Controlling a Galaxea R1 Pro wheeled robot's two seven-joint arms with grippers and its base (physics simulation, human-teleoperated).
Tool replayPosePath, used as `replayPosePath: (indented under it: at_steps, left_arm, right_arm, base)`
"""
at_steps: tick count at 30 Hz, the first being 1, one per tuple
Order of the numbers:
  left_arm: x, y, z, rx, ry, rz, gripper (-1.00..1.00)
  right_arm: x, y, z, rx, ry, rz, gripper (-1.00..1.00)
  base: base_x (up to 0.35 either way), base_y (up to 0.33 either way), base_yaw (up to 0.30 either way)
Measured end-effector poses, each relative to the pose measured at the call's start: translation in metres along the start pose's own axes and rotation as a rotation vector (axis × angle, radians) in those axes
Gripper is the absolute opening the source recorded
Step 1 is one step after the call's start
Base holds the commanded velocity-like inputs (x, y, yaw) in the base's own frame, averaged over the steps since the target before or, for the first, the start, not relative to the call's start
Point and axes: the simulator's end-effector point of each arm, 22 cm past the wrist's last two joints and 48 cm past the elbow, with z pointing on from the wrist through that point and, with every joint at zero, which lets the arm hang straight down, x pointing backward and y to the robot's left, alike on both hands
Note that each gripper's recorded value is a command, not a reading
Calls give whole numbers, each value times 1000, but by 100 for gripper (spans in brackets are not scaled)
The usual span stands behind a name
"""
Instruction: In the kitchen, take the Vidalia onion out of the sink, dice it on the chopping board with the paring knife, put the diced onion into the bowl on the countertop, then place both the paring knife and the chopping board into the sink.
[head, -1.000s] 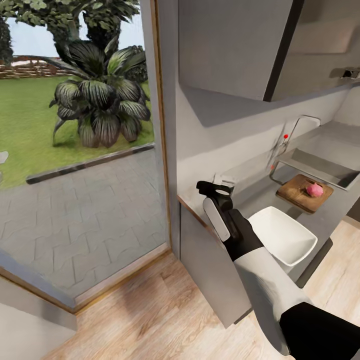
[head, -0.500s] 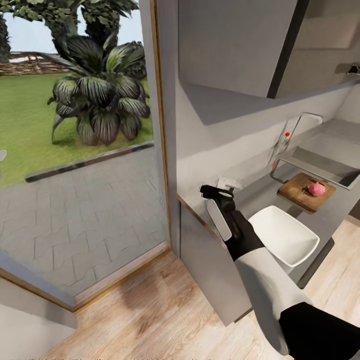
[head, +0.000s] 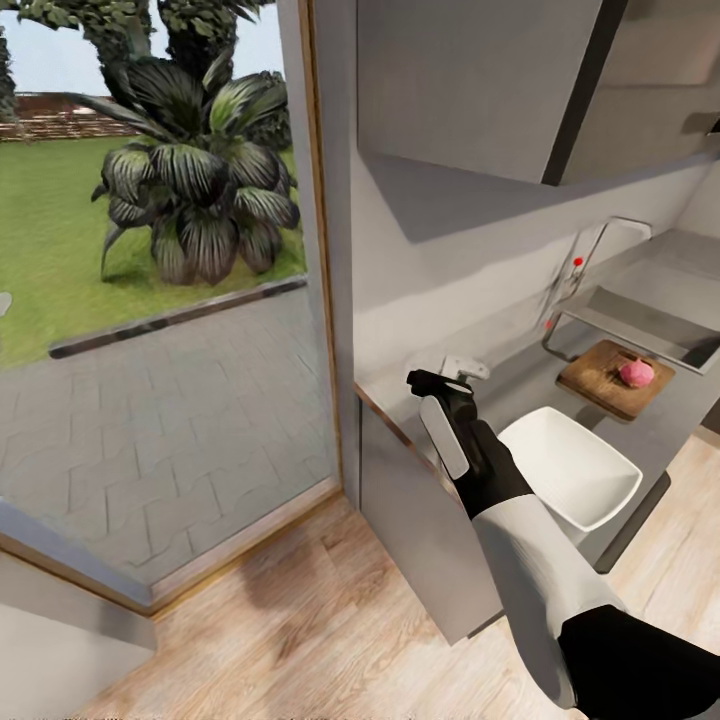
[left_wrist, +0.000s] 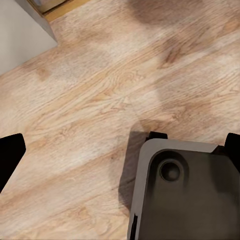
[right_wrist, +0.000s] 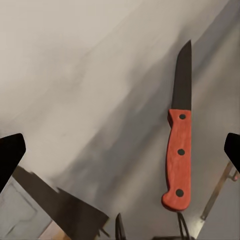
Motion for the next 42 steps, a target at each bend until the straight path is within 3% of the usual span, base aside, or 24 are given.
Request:
replayPosePath:
  at_steps: [8, 10, 15, 42]
  left_arm:
    - [10, 3, -1, -6, 24, 2, 100]
    - [12, 3, -1, -7, 29, 3, 100]
    - [14, 3, -1, -7, 34, 4, 100]
    - [25, 4, -2, -10, 66, 10, 100]
  right_arm:
    - [6, -7, 6, 5, 12, 5, 100]
    - [11, -20, 14, -13, 57, 76, 100]
    - [19, -35, 22, -26, 101, 137, 100]
    - [43, -42, 36, -4, 137, 127, 100]
  base:
    - [0, 0, 0]
    - [0, 0, 0]
    - [0, 0, 0]
    - [66, -16, 0]
